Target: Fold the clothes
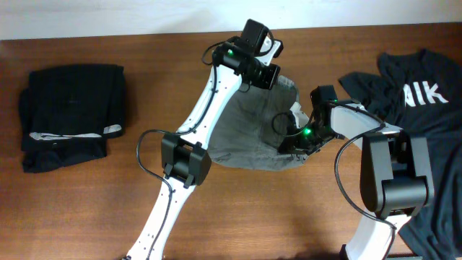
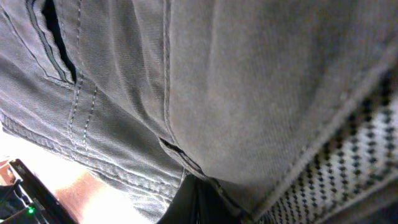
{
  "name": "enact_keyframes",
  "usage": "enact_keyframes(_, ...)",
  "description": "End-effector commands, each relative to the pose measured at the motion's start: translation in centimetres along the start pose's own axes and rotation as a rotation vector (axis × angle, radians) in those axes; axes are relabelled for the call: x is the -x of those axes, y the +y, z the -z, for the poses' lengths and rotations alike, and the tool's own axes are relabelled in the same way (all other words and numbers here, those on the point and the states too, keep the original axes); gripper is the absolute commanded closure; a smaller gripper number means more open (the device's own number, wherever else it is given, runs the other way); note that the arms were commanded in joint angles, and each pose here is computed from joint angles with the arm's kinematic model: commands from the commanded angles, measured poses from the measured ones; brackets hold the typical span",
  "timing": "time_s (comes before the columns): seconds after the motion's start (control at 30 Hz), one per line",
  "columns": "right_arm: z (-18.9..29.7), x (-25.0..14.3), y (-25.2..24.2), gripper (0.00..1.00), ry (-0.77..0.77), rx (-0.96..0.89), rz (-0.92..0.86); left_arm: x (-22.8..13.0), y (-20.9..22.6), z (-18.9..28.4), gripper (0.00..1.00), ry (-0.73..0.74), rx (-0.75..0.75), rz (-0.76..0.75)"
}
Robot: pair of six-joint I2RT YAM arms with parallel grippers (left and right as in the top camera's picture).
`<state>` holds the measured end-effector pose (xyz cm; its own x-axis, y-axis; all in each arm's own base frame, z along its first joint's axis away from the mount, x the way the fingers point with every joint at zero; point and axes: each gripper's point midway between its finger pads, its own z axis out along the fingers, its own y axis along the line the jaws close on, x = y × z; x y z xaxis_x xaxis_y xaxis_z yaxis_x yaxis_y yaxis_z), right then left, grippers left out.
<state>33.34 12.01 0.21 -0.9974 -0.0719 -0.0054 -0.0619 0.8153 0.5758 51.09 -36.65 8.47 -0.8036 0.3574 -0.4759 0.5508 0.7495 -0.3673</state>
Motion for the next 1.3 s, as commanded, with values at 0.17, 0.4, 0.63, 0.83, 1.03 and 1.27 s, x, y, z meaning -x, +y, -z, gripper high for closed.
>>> enact_keyframes(0.17, -0.3, -0.8, -1.7, 0.96, 0.028, -0.099, -0.01, -3.6, 1.1, -5.9, 0.99, 0.088, -0.087, 0.021)
enact_keyframes(0.4, 0.9, 0.4, -0.3, 0.95, 0.009, -0.069, 0.002, -1.0, 2.1, -3.9, 0.99, 0.001, -0.056, 0.004)
enact_keyframes(0.63, 8.9, 4.8, 4.9, 0.77, -0.126, -0.091, 0.105, 4.4, 1.8, 6.7, 0.91, -0.167, -0.03, -0.002)
enact_keyframes(0.83, 18.6, 6.4, 6.3, 0.64, -0.267, -0.232, 0.056, 3.3, 1.6, 13.9, 0.99, -0.133, 0.077, 0.05)
enact_keyframes(1.03, 24.7, 5.2, 2.3, 0.21, -0.313, -0.375, -0.074, 0.1, 1.7, 19.4, 1.0, -0.069, 0.311, 0.184)
enact_keyframes(1.27, 26.4, 4.0, -0.8, 0.01, -0.318, -0.382, -0.181, -2.0, -3.5, 18.7, 0.99, 0.013, 0.217, 0.194)
